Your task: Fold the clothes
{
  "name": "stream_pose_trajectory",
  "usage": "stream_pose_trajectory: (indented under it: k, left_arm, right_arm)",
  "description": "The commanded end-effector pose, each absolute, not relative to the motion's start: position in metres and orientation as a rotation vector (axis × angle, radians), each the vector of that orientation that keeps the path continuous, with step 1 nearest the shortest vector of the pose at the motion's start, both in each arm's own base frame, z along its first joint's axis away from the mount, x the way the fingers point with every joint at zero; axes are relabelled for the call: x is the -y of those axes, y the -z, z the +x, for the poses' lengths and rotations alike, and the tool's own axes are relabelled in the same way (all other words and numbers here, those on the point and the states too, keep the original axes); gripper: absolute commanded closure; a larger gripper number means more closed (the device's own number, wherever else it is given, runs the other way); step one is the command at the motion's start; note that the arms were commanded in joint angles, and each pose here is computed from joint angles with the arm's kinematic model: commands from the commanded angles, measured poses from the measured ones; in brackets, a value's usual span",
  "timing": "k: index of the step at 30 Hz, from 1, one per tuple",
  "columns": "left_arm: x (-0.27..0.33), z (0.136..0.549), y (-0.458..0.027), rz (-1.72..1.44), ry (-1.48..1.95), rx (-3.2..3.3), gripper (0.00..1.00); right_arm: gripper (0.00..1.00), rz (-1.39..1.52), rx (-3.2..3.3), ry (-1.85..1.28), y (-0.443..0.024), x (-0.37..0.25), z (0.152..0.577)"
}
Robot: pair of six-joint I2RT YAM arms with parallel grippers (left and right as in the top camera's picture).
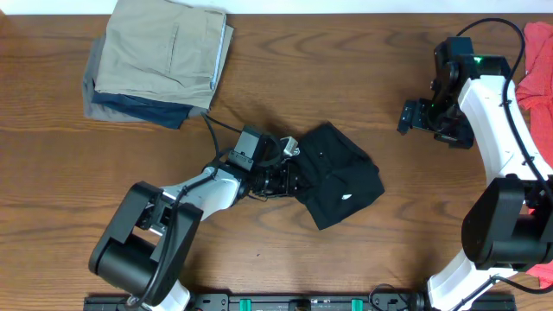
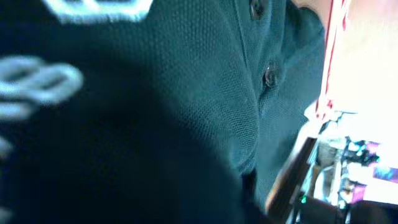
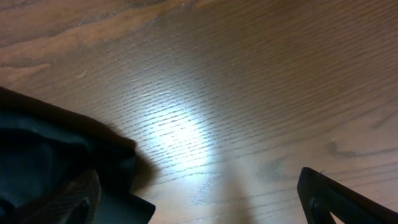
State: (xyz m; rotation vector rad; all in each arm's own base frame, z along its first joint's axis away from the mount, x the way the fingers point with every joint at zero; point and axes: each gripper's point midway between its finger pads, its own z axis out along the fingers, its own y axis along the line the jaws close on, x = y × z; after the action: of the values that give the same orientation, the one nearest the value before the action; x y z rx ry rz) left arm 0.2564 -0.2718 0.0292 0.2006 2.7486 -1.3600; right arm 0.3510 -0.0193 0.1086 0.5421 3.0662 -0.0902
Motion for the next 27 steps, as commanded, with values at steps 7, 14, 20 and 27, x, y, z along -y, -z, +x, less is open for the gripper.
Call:
stream_pose_trajectory:
  k: [7, 14, 20, 27]
  left_arm:
    - [0.26, 0.25, -0.041, 0.164, 1.307, -2.774, 0.02]
    - [0.254, 0.257, -0.076, 0.172, 1.317, -2.678, 0.02]
    - [0.252, 0.261, -0.098, 0.194, 1.308, -2.603, 0.15]
    - [0.23, 0.288, -0.084, 0.039, 1.047, -2.604, 0.69]
  right_arm:
    - [0.01, 0.515, -3.06, 0.109, -0.112, 0.02, 0.352]
    - [0.01, 0.515, -3.06, 0.109, -0.112, 0.02, 0.352]
    - [0.01, 0.515, -3.06, 0.109, -0.112, 0.02, 0.352]
    - [0.01, 0.515, -3.06, 0.109, -0.112, 0.02, 0.352]
